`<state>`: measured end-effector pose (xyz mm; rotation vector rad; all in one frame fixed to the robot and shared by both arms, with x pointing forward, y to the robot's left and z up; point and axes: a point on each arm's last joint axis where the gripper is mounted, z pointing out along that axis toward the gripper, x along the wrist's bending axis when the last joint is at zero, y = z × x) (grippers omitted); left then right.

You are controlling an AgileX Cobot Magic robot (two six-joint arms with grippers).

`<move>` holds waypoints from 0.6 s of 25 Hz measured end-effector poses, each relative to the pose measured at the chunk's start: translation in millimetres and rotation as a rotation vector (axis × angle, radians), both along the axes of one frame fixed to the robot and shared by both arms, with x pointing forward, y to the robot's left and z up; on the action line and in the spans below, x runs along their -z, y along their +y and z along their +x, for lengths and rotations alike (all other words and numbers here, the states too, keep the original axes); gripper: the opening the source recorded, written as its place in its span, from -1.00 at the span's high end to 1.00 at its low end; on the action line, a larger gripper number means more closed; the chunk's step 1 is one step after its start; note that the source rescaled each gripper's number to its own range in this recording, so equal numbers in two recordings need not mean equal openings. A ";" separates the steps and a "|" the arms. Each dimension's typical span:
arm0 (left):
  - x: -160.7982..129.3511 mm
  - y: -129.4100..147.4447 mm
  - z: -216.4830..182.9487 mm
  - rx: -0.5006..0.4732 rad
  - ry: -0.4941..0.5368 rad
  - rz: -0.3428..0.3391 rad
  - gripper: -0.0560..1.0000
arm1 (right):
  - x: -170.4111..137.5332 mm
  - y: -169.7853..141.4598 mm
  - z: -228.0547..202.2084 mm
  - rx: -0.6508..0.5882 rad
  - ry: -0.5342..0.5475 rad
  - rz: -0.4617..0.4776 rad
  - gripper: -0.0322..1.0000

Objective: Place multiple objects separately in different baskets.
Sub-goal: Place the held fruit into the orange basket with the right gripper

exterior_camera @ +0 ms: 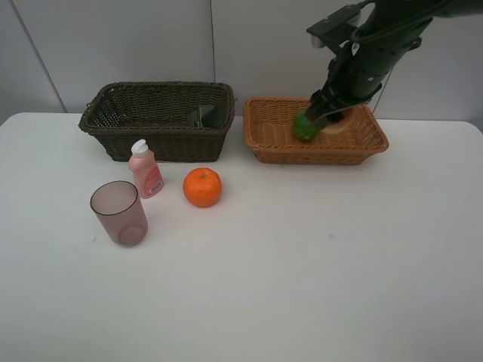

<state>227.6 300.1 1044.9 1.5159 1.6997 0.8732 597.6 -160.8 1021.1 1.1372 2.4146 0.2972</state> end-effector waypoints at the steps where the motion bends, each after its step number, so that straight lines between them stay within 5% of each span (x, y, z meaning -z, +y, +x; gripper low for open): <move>1: 0.0 0.0 0.0 0.000 0.000 0.000 -0.98 | -1.5 -7.8 4.5 0.018 -0.016 -0.001 0.12; 7: 0.0 0.0 0.0 0.000 0.000 0.000 -0.98 | -6.4 -47.3 25.0 0.115 -0.112 0.040 0.12; 15: 0.0 0.0 0.0 0.000 0.000 0.000 -0.98 | -9.4 -49.0 35.8 0.140 -0.214 0.117 0.12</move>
